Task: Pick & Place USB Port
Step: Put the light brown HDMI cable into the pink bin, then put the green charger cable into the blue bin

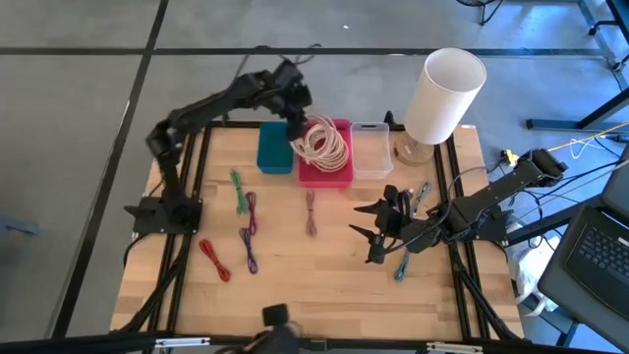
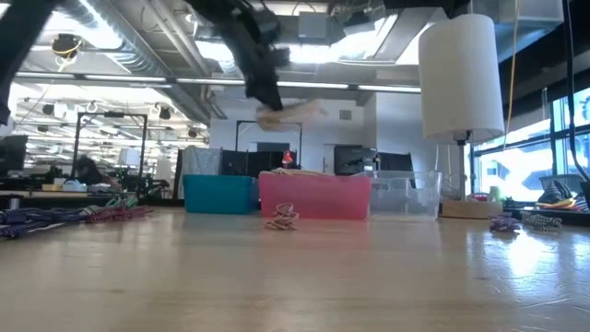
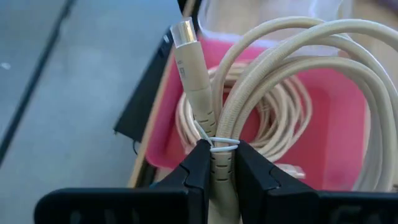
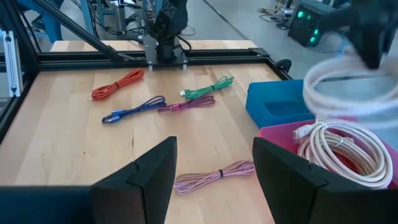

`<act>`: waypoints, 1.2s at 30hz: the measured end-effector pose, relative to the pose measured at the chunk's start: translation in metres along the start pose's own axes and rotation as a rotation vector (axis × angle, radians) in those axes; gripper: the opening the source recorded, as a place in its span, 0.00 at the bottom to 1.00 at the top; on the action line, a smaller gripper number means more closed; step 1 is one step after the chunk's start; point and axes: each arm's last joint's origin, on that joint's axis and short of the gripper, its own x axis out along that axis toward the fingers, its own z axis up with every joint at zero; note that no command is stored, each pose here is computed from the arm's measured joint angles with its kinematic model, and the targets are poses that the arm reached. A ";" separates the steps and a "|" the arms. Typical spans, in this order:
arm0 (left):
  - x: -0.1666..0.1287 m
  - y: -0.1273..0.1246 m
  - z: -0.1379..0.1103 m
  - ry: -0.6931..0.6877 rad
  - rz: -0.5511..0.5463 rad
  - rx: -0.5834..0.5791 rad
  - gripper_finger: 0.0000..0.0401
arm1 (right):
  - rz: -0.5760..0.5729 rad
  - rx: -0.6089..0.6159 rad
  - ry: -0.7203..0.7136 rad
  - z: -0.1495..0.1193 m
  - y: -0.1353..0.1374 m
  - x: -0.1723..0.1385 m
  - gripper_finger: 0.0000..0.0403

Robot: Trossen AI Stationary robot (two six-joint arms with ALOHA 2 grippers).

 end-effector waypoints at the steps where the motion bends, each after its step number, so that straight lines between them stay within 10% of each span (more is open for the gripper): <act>1: 0.011 0.001 0.002 0.019 -0.005 0.004 0.09 | 0.000 0.000 0.000 0.000 0.000 0.000 0.53; 19: 0.148 0.032 -0.022 0.227 -0.071 -0.099 0.09 | 0.001 -0.005 0.009 -0.001 0.000 0.000 0.53; 36: 0.100 0.021 0.007 0.089 -0.014 -0.037 0.57 | -0.012 0.003 0.047 -0.006 -0.002 0.000 0.53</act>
